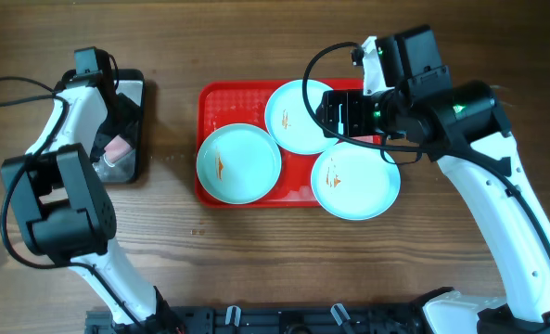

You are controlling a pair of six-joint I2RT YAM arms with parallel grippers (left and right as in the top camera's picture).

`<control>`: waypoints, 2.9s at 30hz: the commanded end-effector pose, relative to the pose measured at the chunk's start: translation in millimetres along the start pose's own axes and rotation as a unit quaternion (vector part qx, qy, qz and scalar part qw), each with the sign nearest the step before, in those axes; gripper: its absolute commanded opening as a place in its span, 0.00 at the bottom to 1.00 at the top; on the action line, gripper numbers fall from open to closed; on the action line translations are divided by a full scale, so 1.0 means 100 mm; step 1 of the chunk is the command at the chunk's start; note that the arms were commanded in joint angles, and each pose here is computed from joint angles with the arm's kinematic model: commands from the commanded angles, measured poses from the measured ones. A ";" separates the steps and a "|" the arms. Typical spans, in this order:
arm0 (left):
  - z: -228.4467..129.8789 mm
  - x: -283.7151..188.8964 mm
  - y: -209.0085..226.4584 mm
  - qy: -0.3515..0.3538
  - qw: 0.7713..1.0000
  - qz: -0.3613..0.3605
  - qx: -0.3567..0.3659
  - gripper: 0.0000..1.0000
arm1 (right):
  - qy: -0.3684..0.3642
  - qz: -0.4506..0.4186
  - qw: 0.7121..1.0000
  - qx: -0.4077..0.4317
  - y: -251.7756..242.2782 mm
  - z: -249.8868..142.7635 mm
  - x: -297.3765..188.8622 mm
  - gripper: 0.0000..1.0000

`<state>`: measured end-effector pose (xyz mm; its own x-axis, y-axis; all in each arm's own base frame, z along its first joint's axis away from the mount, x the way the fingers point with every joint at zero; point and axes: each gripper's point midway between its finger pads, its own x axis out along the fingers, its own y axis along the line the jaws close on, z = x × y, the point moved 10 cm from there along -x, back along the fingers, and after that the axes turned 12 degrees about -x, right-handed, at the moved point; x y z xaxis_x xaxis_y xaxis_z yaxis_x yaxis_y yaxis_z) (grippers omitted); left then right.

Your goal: Clean dirty plates on tray and stack at the side

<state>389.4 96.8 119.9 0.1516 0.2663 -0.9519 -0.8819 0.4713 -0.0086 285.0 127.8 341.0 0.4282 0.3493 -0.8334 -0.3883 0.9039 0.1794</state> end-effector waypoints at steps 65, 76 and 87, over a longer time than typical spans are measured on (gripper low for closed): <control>-1.06 -1.43 -0.23 0.136 0.943 -0.223 0.205 0.04 | 0.195 -0.024 0.967 0.161 0.46 -0.83 2.60 0.05; -1.80 -1.32 -0.42 0.127 0.909 -0.244 0.315 0.04 | 0.197 -0.013 0.964 0.176 0.46 -0.85 2.72 0.04; -2.25 -0.63 -0.23 0.029 0.906 -0.239 0.348 0.04 | 0.197 0.000 0.964 0.177 0.48 -0.84 2.72 0.04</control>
<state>302.8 -125.4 116.9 0.3576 -0.2061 -0.9109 -0.2326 0.9249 -0.3006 316.3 245.3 97.2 0.0982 0.3090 -0.9460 -0.0827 0.9498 0.3017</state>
